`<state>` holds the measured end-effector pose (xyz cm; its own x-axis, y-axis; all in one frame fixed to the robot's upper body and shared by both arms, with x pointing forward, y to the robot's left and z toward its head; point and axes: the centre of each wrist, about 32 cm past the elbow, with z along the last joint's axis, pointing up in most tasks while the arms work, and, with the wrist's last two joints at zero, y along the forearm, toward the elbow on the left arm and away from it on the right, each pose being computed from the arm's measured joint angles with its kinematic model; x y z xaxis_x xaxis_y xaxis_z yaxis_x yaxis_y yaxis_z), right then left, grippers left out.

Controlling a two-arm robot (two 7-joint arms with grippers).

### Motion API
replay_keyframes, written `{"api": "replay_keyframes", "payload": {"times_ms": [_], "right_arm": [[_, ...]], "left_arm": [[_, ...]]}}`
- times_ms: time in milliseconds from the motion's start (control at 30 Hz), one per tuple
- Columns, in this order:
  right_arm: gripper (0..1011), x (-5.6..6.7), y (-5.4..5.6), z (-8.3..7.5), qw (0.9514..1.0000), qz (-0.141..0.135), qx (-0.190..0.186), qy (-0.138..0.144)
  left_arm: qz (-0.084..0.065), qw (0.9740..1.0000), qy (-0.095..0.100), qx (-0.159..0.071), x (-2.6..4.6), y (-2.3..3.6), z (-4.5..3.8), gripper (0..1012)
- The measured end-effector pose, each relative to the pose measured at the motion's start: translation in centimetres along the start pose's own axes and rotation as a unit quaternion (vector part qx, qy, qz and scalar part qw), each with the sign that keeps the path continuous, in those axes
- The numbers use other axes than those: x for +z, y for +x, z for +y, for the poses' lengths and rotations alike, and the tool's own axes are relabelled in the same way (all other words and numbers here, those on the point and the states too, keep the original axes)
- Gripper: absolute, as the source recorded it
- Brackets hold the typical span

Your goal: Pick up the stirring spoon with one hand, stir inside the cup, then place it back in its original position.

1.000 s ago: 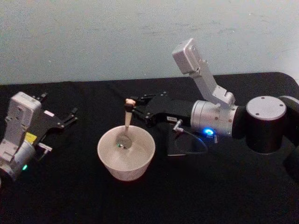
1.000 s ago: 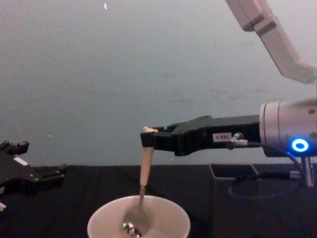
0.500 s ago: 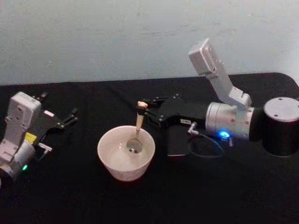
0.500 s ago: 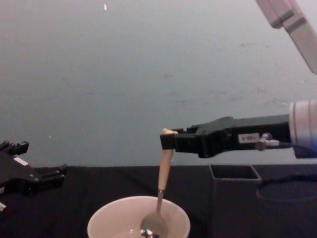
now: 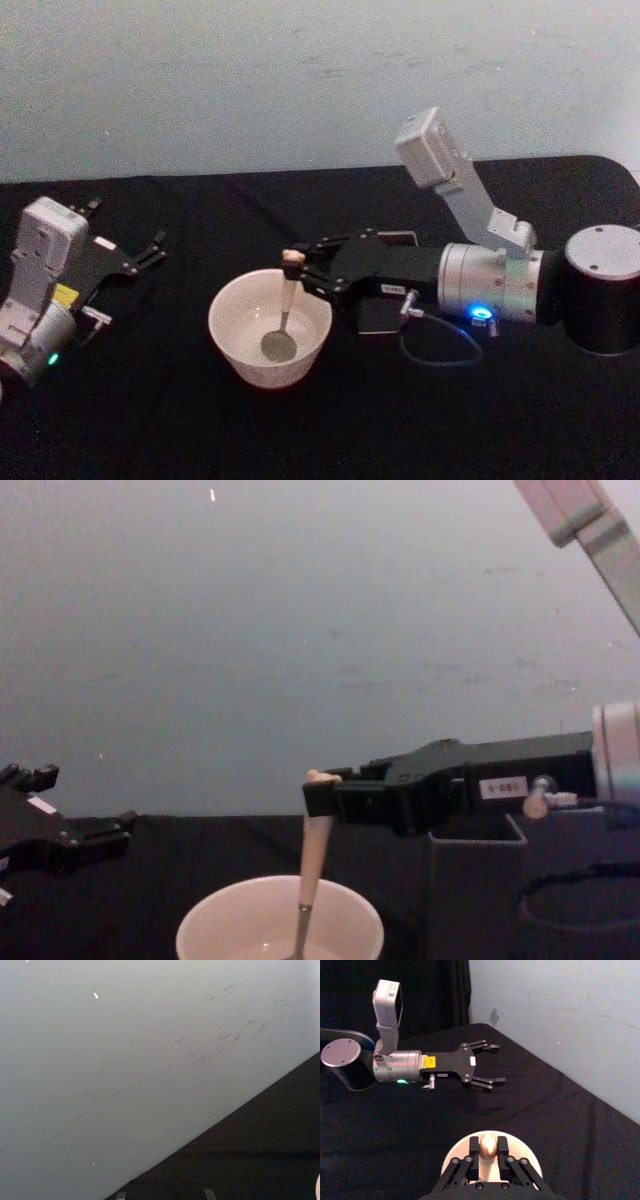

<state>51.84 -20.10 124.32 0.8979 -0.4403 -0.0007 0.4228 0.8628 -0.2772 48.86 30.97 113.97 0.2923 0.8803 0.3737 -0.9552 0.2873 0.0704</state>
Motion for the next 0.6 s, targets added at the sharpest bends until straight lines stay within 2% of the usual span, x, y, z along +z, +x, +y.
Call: {"api": "replay_keyframes", "payload": {"times_ms": [300,367,600], "right_arm": [[211,0.6,-0.7,1.7,1.0000,-0.004,-0.006,-0.003],[211,0.9,-0.6,2.4,0.9998,-0.005,-0.017,-0.002],[211,1.4,0.2,3.1,0.9990,-0.006,-0.044,-0.001]], "left_arm": [[0.000,1.0000,0.000,0.000,0.00,0.00,0.00,1001],[0.000,1.0000,0.000,0.000,0.00,0.00,0.00,1001],[0.000,1.0000,0.000,0.000,0.00,0.00,0.00,1001]]}}
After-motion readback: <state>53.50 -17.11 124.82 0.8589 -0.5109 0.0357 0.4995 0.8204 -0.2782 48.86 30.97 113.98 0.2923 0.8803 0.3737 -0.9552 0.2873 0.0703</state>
